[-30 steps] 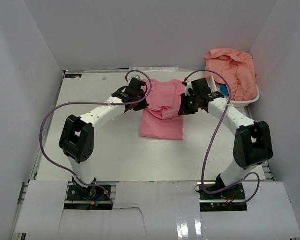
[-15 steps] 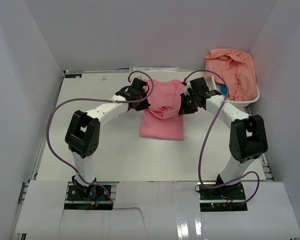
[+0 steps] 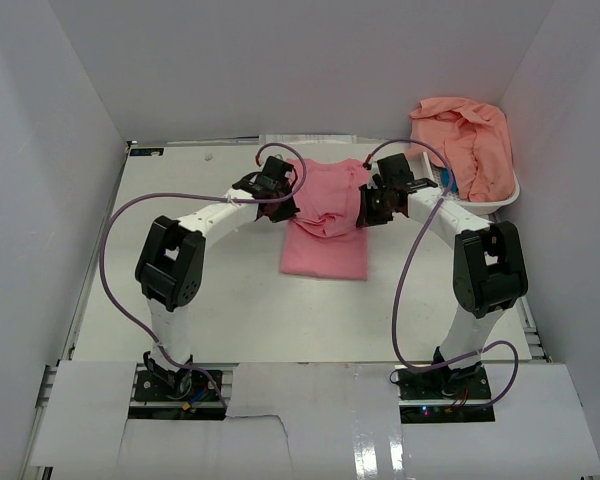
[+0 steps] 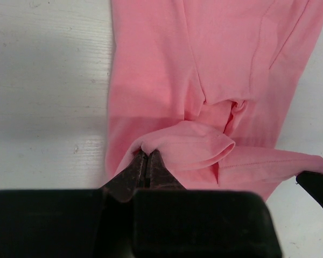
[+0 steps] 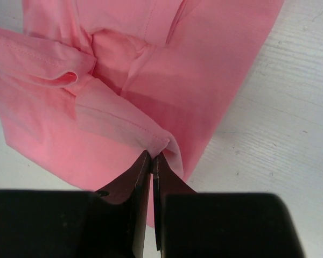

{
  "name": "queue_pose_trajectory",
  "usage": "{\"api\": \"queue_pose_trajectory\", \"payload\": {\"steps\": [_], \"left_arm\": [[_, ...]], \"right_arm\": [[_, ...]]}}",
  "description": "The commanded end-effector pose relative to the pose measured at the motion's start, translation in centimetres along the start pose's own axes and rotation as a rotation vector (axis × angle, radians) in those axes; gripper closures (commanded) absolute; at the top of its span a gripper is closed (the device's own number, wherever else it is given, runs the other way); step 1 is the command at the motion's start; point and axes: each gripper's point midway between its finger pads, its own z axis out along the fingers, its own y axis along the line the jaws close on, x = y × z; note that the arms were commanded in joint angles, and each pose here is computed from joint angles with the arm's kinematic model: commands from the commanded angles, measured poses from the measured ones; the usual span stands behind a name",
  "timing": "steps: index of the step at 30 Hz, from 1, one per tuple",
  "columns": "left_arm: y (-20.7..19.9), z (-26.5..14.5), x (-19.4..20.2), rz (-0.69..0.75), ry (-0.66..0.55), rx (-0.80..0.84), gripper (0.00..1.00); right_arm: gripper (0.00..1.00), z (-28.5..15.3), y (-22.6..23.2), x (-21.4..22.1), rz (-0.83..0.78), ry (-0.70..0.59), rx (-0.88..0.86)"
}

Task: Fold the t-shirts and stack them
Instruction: Fold the folded rectangular tshirt in 1/3 of the way

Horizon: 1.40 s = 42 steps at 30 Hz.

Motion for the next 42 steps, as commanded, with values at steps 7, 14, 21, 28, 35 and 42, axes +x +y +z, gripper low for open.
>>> {"api": "queue_pose_trajectory", "payload": {"steps": [7,14,21,28,35,42], "left_arm": [[-1.5,-0.1,-1.8,-0.006,-0.034,0.056,1.0],[-0.5,1.3,-1.6,-0.025,-0.005,0.061,1.0],[1.0,2.6,-1.1,-0.064,0.019,0.047,1.0],[1.5,1.6,-2.2,-0.085,-0.036,0.033,0.63],[0.0,-0.3,-5.7,-0.079,-0.122,0.063,0.18],[-0.3,-6.7,-7.4,-0.064,-0.279,0.142,0.16]], "right_arm": [[0.92,-0.4,-0.2,-2.9,-0.01,-0.083,0.023],[0.92,0.5,-1.1,-2.4,0.006,-0.061,0.041],[0.87,1.4,-1.6,-2.7,0.013,-0.057,0.049],[0.72,0.9,-1.9,-4.3,0.018,-0.102,0.071],[0.49,-1.5,-1.6,-6.9,0.026,-0.254,0.092],[0.48,-3.0,1.6,-4.7,0.017,-0.298,-0.092]]}}
